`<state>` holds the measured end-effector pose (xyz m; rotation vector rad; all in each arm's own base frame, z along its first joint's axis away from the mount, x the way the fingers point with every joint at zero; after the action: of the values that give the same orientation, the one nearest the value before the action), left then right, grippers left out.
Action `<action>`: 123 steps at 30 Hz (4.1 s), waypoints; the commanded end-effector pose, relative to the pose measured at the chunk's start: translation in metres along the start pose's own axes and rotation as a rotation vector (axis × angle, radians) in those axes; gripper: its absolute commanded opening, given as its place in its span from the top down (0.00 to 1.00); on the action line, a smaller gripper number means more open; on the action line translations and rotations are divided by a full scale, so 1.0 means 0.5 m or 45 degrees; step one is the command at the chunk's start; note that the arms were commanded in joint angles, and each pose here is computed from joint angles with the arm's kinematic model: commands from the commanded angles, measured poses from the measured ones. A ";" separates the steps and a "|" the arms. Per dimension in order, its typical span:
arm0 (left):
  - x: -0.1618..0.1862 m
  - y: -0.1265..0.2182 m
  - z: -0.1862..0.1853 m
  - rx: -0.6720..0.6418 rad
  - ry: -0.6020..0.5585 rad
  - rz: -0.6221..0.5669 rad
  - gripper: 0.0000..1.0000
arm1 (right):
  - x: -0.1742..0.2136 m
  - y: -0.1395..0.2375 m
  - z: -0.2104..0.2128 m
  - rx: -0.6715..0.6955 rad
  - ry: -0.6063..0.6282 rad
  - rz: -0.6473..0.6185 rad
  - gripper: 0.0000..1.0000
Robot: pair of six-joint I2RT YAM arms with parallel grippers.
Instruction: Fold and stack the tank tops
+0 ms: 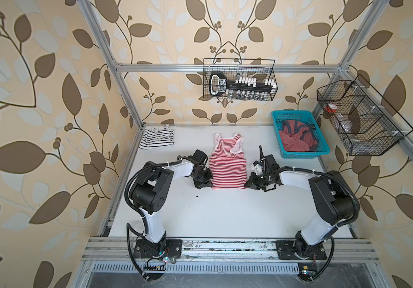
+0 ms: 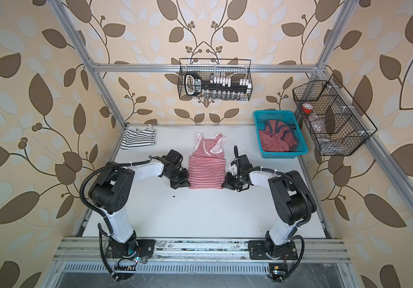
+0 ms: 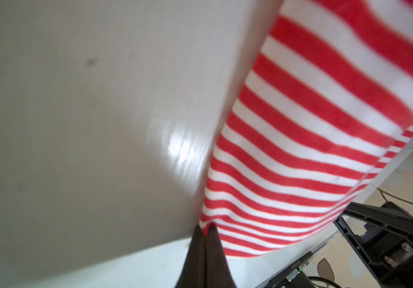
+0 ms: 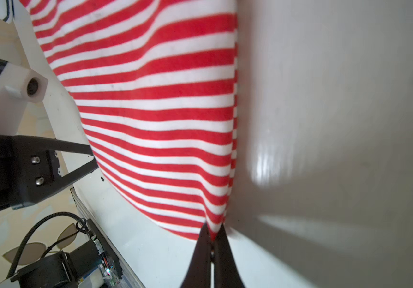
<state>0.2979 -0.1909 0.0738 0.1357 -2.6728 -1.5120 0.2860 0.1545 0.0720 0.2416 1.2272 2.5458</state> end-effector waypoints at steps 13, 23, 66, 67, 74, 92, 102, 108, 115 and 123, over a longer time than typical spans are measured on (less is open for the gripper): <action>0.230 0.072 -0.005 -0.102 -0.139 0.022 1.00 | 0.229 0.070 -0.031 -0.042 0.070 -0.071 1.00; 0.284 0.127 -0.020 -0.099 -0.170 -0.045 1.00 | 0.305 0.138 -0.024 -0.084 0.109 -0.141 1.00; -0.060 0.237 -0.183 -0.039 -0.378 -0.217 1.00 | -0.024 0.215 0.152 -0.268 0.075 -0.146 1.00; -0.068 0.232 -0.181 -0.037 -0.373 -0.209 1.00 | -0.034 0.209 0.151 -0.269 0.069 -0.134 1.00; -0.148 0.202 -0.172 0.006 -0.320 -0.184 1.00 | -0.134 0.173 0.171 -0.301 0.026 -0.104 1.00; -0.386 0.133 -0.136 0.112 -0.232 -0.270 0.96 | -0.360 0.043 0.121 -0.417 -0.230 -0.093 0.83; -0.488 0.175 -0.139 0.203 -0.189 -0.478 0.58 | -0.421 0.072 0.138 -0.574 -0.273 -0.238 0.67; -0.445 0.248 -0.164 0.218 -0.212 -0.562 0.61 | -0.365 0.139 0.160 -0.475 -0.150 -0.321 0.59; -0.308 0.204 -0.203 0.252 -0.255 -0.430 0.81 | -0.268 0.111 0.186 -0.421 -0.007 -0.181 0.79; -0.277 0.084 -0.216 0.310 -0.231 -0.262 0.92 | -0.258 0.003 0.196 -0.496 -0.012 -0.015 0.92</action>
<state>0.4357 -0.2470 0.1701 0.2928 -3.0521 -1.3726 0.4323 0.1777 0.1534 0.0890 0.7345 2.6589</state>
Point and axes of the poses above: each gripper's point midway between its finger pads, its own y axis back along the fingers, its own z axis along the line the jaws close on, x = y × z, the point moved 6 cm from there along y, back along the fingers, and after that the axes turned 13 degrees about -y, right-handed, at the moved point
